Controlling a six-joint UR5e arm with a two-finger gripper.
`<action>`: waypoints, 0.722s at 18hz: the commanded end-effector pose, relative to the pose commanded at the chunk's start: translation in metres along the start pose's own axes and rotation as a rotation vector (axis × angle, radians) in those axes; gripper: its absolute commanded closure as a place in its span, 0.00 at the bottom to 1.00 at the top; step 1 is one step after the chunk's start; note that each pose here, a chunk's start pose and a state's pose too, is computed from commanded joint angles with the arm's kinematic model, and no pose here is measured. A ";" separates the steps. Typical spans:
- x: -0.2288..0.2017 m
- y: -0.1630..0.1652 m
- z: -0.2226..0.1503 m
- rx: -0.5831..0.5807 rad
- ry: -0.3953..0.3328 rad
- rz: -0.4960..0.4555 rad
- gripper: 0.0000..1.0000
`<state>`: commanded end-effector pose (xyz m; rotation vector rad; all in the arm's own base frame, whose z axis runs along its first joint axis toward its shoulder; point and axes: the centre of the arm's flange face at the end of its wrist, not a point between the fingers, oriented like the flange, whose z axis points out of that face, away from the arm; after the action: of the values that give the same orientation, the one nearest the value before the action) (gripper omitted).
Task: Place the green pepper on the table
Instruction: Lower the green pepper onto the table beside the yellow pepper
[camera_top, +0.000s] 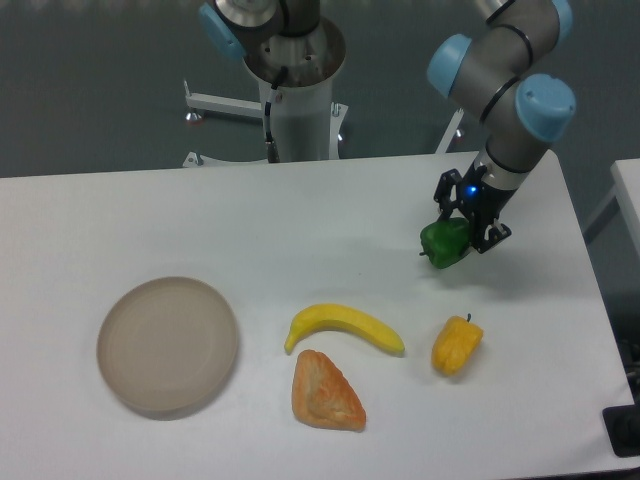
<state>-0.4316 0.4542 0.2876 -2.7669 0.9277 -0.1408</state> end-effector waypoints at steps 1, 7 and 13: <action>0.001 -0.003 0.001 0.000 0.003 -0.007 0.55; 0.007 -0.011 0.018 0.002 -0.001 -0.062 0.55; 0.012 -0.008 0.025 0.007 0.015 -0.071 0.55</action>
<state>-0.4132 0.4576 0.2654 -2.7966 0.8313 -0.1760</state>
